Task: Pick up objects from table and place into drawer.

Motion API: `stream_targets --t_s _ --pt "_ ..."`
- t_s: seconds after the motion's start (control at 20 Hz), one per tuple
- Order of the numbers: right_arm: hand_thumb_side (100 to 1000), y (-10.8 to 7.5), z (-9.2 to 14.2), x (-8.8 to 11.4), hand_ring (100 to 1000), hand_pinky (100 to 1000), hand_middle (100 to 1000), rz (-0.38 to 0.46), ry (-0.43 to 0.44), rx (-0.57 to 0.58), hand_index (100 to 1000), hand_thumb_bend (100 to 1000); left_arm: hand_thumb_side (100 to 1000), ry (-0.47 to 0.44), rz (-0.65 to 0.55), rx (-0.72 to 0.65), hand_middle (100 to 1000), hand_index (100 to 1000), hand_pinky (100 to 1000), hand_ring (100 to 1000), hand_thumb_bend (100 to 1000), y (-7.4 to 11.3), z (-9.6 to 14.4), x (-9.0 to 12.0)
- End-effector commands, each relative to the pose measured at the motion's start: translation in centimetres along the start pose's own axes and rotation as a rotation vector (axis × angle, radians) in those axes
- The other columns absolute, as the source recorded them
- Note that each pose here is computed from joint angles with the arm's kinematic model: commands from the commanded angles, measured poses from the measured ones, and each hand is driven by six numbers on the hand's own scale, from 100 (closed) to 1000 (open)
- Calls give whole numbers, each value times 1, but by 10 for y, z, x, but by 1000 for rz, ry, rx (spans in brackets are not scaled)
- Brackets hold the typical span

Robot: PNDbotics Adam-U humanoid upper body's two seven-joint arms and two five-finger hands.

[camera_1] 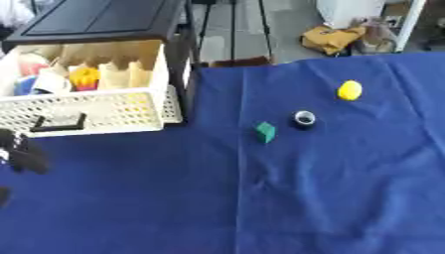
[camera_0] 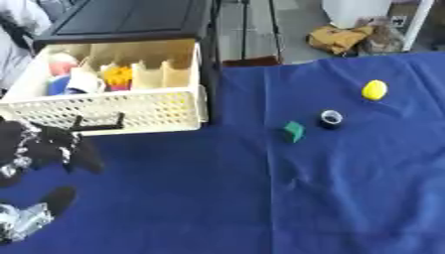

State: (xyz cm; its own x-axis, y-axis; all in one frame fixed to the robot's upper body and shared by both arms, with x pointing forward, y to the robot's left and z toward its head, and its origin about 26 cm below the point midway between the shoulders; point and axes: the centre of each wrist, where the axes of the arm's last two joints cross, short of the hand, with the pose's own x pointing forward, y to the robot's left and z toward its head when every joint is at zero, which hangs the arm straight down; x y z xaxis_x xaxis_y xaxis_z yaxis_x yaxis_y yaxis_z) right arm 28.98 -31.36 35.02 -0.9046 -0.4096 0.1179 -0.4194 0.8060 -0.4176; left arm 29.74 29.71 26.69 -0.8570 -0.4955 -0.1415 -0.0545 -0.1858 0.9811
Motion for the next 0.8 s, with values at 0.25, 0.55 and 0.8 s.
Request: stream_targets --t_s 0.25,0.55,0.8 --pt "969 3 -3 1 638 477 589 -11 -15 13 652 100 1000 70 -96 -208 630 828 285 468 100 20 9 -1" --pt "968 5 -1 0 641 481 587 -22 -11 5 650 100 1000 153 -152 -228 625 872 307 470 100 29 11 -2" --pt "968 7 1 -3 637 476 581 -29 -5 18 644 100 1000 214 -150 -260 662 902 307 468 100 28 6 0"
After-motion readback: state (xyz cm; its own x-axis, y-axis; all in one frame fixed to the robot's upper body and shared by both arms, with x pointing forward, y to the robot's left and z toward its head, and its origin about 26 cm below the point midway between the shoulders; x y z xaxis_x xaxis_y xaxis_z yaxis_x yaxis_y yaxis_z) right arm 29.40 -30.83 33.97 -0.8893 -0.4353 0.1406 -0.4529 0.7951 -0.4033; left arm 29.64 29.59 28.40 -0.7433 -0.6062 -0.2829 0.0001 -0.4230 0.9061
